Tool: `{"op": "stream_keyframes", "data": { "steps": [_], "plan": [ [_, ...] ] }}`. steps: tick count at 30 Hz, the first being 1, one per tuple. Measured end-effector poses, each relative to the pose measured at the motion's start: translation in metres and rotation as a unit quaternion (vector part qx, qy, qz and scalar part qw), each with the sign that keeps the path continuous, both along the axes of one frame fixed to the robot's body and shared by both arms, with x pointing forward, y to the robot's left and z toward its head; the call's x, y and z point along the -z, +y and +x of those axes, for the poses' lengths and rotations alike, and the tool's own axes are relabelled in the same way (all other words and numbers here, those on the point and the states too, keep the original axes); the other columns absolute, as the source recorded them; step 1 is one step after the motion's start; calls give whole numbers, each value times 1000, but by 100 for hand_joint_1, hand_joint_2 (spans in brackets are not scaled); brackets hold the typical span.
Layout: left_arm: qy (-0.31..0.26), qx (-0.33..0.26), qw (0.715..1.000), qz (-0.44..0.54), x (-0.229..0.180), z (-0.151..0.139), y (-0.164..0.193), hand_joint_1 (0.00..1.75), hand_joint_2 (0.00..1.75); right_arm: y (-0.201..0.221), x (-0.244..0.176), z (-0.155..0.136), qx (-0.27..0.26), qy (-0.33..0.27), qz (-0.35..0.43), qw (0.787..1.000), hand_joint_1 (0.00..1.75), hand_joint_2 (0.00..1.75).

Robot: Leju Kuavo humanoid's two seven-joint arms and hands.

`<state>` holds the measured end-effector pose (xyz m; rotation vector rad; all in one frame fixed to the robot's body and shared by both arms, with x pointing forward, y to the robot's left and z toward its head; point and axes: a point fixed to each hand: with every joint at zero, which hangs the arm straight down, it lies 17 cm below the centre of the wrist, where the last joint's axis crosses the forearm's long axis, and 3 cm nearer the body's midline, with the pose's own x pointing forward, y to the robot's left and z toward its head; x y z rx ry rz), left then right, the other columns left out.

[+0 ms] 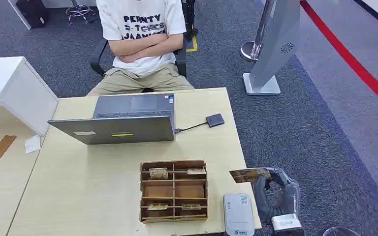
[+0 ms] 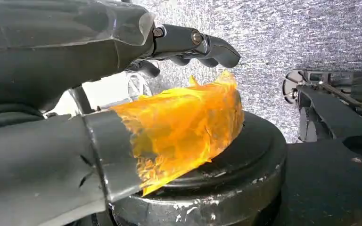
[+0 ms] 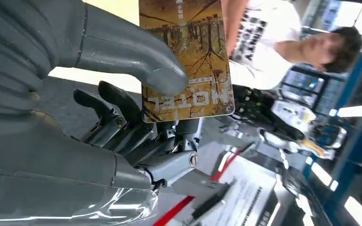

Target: Pass the card to the sensor for recognition and then transmit it.

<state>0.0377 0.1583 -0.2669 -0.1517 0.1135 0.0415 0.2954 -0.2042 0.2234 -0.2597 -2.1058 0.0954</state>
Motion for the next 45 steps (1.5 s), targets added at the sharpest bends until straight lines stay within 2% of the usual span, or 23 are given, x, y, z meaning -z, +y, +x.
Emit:
{"op": "stream_keyframes", "data": {
  "steps": [9, 19, 32, 37, 45],
  "plan": [
    [-8, 42, 999, -2, 0, -1, 0, 0, 0, 25, -51, 10, -42, -92, -40, 994, 175, 175],
    [-23, 107, 994, -1, 0, 3, 2, 0, 0, 55, -115, 72, -66, -156, -120, 978, 175, 175],
    [-26, 124, 992, 2, 0, 3, 5, 0, 0, 68, -123, 88, -69, -162, -142, 974, 175, 175],
    [-26, 147, 989, 2, -1, 6, 6, 0, 0, 89, -138, 120, -55, -154, -208, 964, 175, 175],
    [-29, 183, 983, 4, -2, 14, 7, 0, 0, 133, -169, 168, 5, -168, -334, 927, 175, 175]
  ]
}}
